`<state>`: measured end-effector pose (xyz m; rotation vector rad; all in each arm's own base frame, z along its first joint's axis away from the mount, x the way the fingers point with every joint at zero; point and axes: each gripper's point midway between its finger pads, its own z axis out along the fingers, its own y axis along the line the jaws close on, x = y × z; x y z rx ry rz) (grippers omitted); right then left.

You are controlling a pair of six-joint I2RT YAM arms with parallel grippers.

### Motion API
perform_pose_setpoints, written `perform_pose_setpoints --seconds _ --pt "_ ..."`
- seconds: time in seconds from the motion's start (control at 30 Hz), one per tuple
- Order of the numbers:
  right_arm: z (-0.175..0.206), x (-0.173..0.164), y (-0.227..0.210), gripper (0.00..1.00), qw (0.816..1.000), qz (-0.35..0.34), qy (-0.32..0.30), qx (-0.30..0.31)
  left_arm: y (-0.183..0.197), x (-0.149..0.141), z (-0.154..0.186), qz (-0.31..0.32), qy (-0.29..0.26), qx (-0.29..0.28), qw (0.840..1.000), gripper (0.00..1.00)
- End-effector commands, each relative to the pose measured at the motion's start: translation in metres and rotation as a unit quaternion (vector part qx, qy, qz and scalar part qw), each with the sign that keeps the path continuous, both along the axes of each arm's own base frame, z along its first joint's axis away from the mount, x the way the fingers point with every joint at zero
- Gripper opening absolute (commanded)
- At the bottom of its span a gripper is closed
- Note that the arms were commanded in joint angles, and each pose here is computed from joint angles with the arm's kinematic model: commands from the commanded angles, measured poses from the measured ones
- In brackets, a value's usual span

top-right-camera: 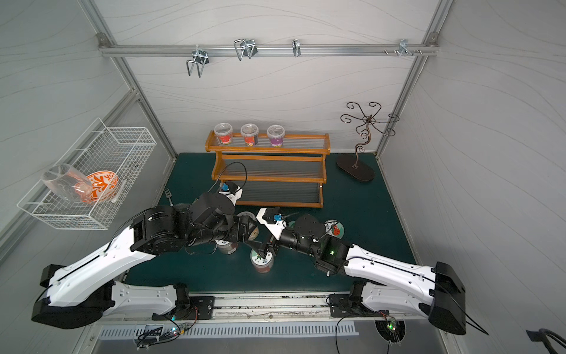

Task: Place the seed container on the shelf
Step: Pick up the seed jar at the center of the board.

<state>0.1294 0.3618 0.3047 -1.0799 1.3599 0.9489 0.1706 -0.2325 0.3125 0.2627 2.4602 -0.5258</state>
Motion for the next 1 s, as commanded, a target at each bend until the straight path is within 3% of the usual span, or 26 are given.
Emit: perform_pose_setpoints --seconds 0.0,0.2,0.67,0.77,0.97 --pt "0.02 -0.004 0.005 0.96 0.999 0.01 -0.006 0.03 -0.009 0.003 0.016 -0.008 -0.018 -0.037 0.999 0.61" --pt "0.021 -0.003 0.008 0.89 0.999 0.01 -0.004 0.031 -0.013 0.002 0.015 -0.015 -0.016 -0.044 0.999 0.61" --pt "0.023 -0.004 0.003 0.62 0.999 0.008 -0.003 0.036 -0.013 0.003 0.011 -0.02 -0.026 -0.041 0.999 0.62" --pt "0.024 -0.005 0.001 0.6 0.999 0.006 -0.003 0.038 -0.012 0.004 0.014 -0.023 -0.035 -0.048 0.998 0.68" --pt "0.026 -0.005 -0.005 0.59 0.999 0.0 -0.005 0.039 -0.012 0.002 0.033 -0.043 -0.067 -0.073 0.994 0.92"
